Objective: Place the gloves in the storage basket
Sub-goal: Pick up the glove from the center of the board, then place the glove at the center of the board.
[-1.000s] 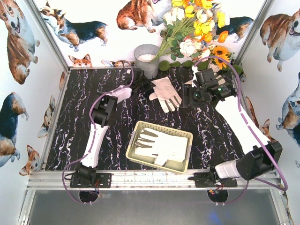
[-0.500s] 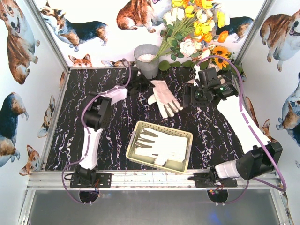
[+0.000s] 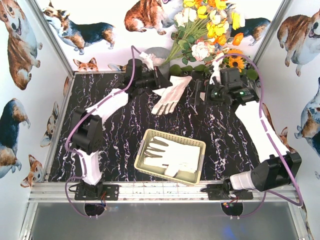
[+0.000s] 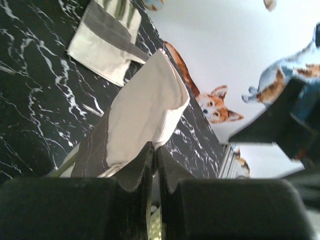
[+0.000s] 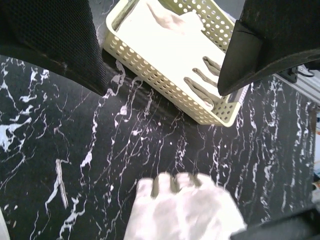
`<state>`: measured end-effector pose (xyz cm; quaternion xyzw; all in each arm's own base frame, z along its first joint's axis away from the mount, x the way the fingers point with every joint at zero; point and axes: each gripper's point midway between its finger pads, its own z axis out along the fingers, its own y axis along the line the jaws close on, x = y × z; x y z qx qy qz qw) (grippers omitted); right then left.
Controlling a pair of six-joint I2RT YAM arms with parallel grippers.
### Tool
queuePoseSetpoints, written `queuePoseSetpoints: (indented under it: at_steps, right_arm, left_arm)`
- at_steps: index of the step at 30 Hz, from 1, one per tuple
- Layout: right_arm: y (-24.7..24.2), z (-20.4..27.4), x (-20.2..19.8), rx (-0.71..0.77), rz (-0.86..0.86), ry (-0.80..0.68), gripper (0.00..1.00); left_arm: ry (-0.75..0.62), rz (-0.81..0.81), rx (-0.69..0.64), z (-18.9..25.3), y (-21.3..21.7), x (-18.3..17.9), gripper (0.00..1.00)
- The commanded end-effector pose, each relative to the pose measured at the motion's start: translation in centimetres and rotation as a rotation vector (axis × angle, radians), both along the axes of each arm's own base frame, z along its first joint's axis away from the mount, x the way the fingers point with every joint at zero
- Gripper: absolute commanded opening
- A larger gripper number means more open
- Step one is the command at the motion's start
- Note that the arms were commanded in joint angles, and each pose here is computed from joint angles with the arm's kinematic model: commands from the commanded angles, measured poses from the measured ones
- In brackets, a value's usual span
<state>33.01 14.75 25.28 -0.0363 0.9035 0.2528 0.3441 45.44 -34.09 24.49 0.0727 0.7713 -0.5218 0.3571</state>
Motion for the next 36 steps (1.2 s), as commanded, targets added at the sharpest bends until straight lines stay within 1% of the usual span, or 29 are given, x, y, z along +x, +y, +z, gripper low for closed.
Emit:
queuePoseSetpoints:
  at_steps: [1, 4, 7, 9, 12, 14, 19, 24, 27, 29, 31, 33, 36]
  right_arm:
    - [1.0, 5.3, 1.6, 0.122, 0.098, -0.174, 0.96]
    - [2.0, 6.6, 1.2, 0.131, 0.207, -0.228, 0.96]
    - [2.5, 7.5, 0.7, 0.125, 0.291, -0.303, 0.97]
    - [2.5, 7.9, 0.5, 0.110, 0.329, -0.357, 0.97]
    - [2.5, 8.7, 0.1, 0.073, 0.381, -0.430, 0.98]
    - [2.7, 8.9, -0.6, 0.067, 0.435, -0.450, 0.99]
    - [3.8, 8.2, -2.3, 0.097, 0.574, -0.418, 0.99]
    - [4.9, 7.6, -3.0, 0.122, 0.644, -0.374, 0.99]
    - [6.4, 6.8, -3.8, 0.148, 0.702, -0.315, 0.97]
    - [7.3, 6.1, -4.3, 0.152, 0.736, -0.264, 0.93]
    - [8.0, 5.2, -4.4, 0.151, 0.755, -0.220, 0.85]
    - [8.5, 4.7, -4.3, 0.162, 0.760, -0.193, 0.68]
    - [8.9, 4.6, -3.7, 0.179, 0.746, -0.161, 0.29]
  left_arm:
    - [-0.098, -0.162, 0.066, 2.7, -0.1, -5.0, 0.00]
    - [-0.095, -0.255, 0.058, 3.7, -0.3, -7.9, 0.00]
    - [-0.095, -0.328, 0.117, 3.8, -0.3, -10.4, 0.00]
    - [-0.107, -0.371, 0.131, 4.3, -0.4, -11.8, 0.00]
    - [-0.119, -0.409, 0.134, 5.0, -0.2, -13.4, 0.00]
    - [-0.124, -0.424, 0.137, 5.2, 0.0, -14.1, 0.00]
    - [-0.120, -0.478, 0.132, 5.7, 0.2, -15.6, 0.00]
    - [-0.125, -0.489, 0.150, 5.9, 0.3, -16.3, 0.00]
    - [-0.133, -0.487, 0.151, 6.1, 0.0, -16.5, 0.00]
    - [-0.139, -0.479, 0.154, 6.3, -0.1, -16.3, 0.00]
    - [-0.147, -0.471, 0.152, 6.7, -0.1, -16.1, 0.00]
    - [-0.149, -0.461, 0.149, 7.0, -0.1, -16.0, 0.00]
    - [-0.146, -0.434, 0.167, 6.9, 0.1, -15.7, 0.00]
